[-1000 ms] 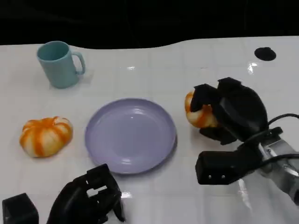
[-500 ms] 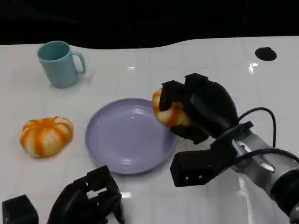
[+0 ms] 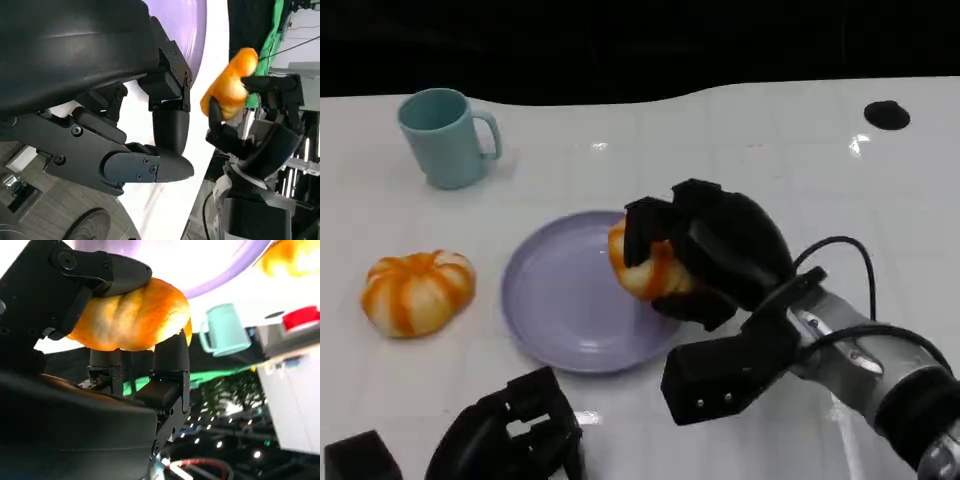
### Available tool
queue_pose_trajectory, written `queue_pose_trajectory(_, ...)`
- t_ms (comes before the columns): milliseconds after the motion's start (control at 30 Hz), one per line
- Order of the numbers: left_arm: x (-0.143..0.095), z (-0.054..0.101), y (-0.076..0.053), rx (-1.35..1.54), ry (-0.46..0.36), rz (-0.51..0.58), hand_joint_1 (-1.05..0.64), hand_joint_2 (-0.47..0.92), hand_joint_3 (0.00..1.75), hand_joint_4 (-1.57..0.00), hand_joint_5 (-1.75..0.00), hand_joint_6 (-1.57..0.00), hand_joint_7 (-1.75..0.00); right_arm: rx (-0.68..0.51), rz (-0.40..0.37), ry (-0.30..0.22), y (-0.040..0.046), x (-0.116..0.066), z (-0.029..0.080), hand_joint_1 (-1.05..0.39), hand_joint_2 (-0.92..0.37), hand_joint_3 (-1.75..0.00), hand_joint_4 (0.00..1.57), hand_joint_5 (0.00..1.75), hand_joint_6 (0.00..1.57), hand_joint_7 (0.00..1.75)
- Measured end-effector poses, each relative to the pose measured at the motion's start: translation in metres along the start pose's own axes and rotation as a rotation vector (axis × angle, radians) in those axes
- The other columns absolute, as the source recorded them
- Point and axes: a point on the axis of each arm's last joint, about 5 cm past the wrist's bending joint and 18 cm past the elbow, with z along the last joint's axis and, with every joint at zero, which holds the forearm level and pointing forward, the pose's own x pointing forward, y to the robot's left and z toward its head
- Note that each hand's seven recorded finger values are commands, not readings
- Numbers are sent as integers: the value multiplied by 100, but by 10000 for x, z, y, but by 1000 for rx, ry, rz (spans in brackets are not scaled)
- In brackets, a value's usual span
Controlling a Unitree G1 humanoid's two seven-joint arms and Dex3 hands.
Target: Grasp the bread from the table and place it into the plate.
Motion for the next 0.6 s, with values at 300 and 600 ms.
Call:
queue_pose_trajectory(300, 13, 6, -20, 9, 0, -11, -61, 79, 47, -79, -175, -72, -150, 37, 26, 7, 152, 89, 100, -20, -44, -110, 87, 166, 74, 143)
queue_pose_trajectory(600, 6, -4, -30, 1, -2, -7, -60, 78, 49, -79, -175, -71, -149, 9, 70, 14, 185, 107, 100, -46, -86, -17, 32, 55, 55, 9)
